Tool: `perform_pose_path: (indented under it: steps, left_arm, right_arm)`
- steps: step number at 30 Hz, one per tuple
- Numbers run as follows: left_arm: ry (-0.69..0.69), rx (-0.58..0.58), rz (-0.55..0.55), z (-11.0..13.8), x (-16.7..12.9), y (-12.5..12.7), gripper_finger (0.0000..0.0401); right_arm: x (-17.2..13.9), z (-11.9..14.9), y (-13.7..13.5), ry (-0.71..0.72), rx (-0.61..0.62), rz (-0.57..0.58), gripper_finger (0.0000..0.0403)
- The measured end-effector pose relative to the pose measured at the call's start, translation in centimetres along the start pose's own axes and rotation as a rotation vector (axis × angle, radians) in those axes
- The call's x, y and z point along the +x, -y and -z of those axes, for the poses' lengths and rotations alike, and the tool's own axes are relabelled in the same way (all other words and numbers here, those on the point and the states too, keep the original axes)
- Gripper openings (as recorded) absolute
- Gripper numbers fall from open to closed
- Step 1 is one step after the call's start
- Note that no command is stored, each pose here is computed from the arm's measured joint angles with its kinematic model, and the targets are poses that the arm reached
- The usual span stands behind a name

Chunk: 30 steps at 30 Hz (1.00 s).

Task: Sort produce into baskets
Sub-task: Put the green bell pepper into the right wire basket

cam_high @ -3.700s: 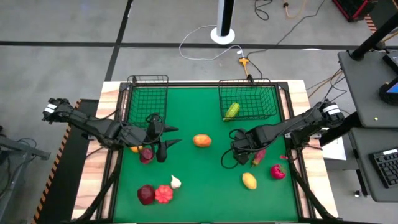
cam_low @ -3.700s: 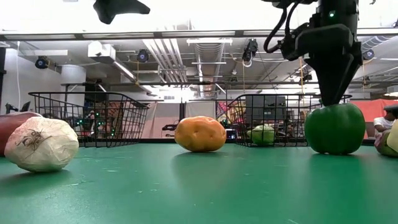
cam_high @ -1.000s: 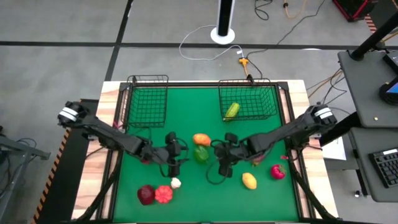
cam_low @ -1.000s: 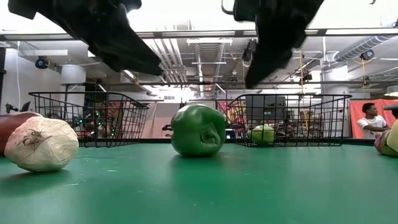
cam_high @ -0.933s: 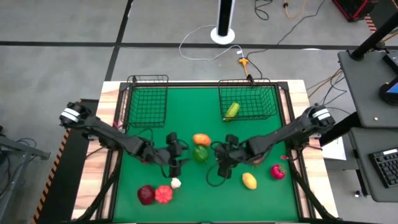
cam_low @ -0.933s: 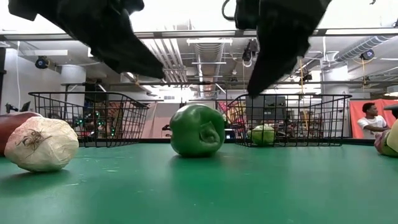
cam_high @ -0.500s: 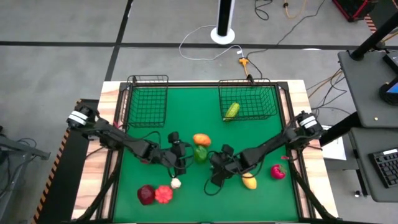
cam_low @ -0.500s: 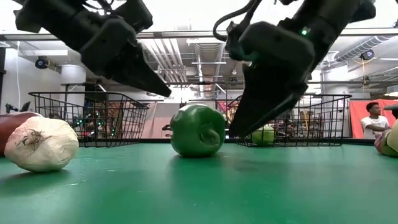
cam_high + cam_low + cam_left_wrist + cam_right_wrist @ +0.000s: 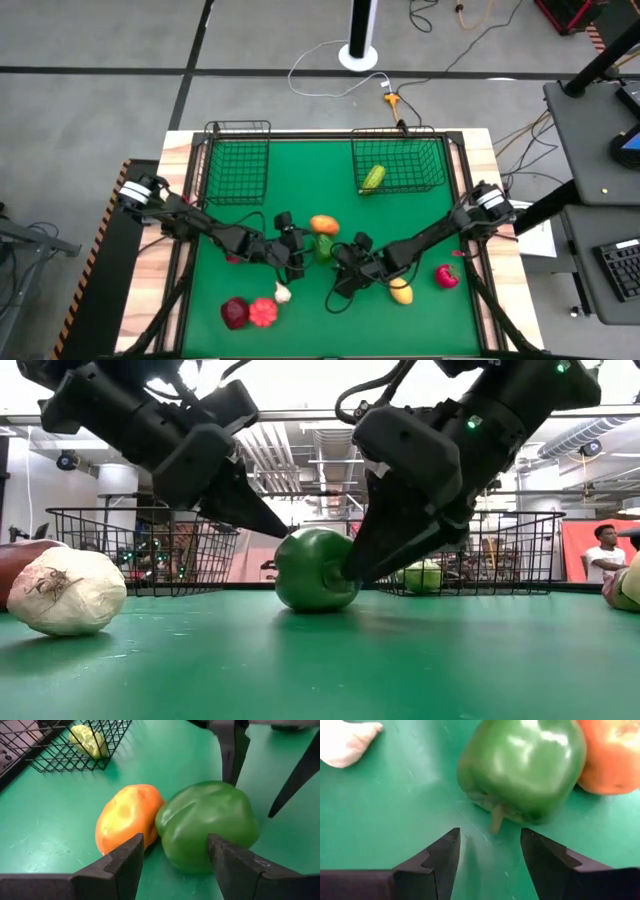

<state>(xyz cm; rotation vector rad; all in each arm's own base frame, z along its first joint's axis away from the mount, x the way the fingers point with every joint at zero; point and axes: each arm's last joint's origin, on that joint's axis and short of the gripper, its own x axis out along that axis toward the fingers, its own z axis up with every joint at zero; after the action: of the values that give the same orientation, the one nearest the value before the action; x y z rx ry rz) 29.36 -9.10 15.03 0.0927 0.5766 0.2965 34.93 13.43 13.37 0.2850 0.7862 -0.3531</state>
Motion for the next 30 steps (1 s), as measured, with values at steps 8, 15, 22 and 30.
perform_pose_path:
  steps: [8, 15, 22, 30]
  left_arm:
    - [-0.015, -0.001, 0.047, 0.12, 0.09, 0.13, 0.02]
    - [-0.035, -0.009, 0.056, 0.59, 0.49, 0.34, 0.02]
    - [-0.046, -0.01, 0.077, 0.83, 0.71, 0.5, 0.02]
    - [-0.046, -0.011, 0.077, 0.83, 0.71, 0.5, 0.02]
  right_arm:
    - [0.77, 0.32, -0.07, 0.032, 0.011, 0.023, 0.019]
    - [0.77, 0.24, -0.01, 0.054, 0.004, 0.045, 0.0169]
    - [0.91, 0.02, 0.2, 0.056, -0.013, 0.051, 0.0127]
    - [1.02, 0.17, 0.5, 0.04, -0.051, 0.063, 0.0024]
